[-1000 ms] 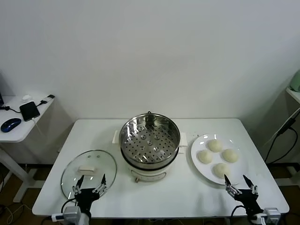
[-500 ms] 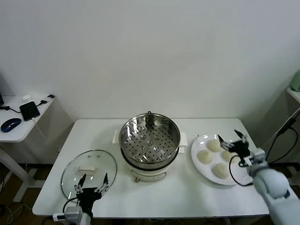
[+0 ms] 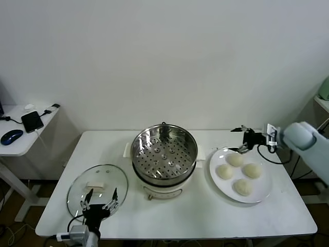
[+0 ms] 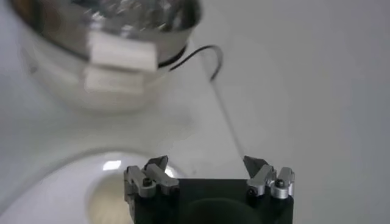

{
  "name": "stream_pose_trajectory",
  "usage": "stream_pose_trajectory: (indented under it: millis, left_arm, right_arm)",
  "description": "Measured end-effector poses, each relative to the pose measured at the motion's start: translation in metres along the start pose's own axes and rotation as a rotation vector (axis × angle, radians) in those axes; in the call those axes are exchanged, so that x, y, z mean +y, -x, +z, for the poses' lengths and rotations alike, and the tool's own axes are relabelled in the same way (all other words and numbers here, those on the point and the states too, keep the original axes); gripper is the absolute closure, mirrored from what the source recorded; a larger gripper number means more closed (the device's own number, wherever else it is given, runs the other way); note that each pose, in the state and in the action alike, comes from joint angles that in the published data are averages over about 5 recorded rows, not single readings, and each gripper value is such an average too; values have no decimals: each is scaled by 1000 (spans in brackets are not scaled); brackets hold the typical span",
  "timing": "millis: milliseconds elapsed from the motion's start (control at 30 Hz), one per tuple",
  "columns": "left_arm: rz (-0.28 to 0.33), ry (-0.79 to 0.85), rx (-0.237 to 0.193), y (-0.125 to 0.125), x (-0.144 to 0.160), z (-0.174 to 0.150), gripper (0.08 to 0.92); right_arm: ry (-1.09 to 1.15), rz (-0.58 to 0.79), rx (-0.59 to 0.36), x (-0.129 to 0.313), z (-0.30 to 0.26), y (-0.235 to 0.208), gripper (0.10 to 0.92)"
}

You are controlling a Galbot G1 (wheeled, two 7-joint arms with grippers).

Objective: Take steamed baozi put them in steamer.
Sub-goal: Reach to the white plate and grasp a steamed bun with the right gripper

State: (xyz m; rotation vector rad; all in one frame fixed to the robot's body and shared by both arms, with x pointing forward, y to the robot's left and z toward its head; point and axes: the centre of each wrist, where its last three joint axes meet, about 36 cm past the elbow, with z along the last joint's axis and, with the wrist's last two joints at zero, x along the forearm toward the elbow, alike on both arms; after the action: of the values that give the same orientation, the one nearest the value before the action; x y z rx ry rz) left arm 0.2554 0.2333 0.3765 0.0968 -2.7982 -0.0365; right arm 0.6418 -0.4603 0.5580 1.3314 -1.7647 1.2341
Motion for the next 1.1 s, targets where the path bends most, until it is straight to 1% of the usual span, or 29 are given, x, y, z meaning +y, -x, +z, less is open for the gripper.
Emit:
stream_pose_trajectory:
  millis: [100,233,533,700,1100]
  left_arm:
    - [0,-1,-2,2,0,1,177]
    - [-1,-6,2,5,1,4,177]
    - [-3,-9,15,6,3,12,177]
    - [2,-10,18,5,1,15,177]
    - [10,-10,20,6,-1,17,177]
  right_arm:
    - [-18,-84,73,-14,-1,4,199]
    - [-20,-158,146,-27,-3,18,200]
    - [-4,-223,265,-40,-8,63,200]
    - [9,-223,301,-41,-10,86,199]
    - [35,-198,350,-39,-16,126,205]
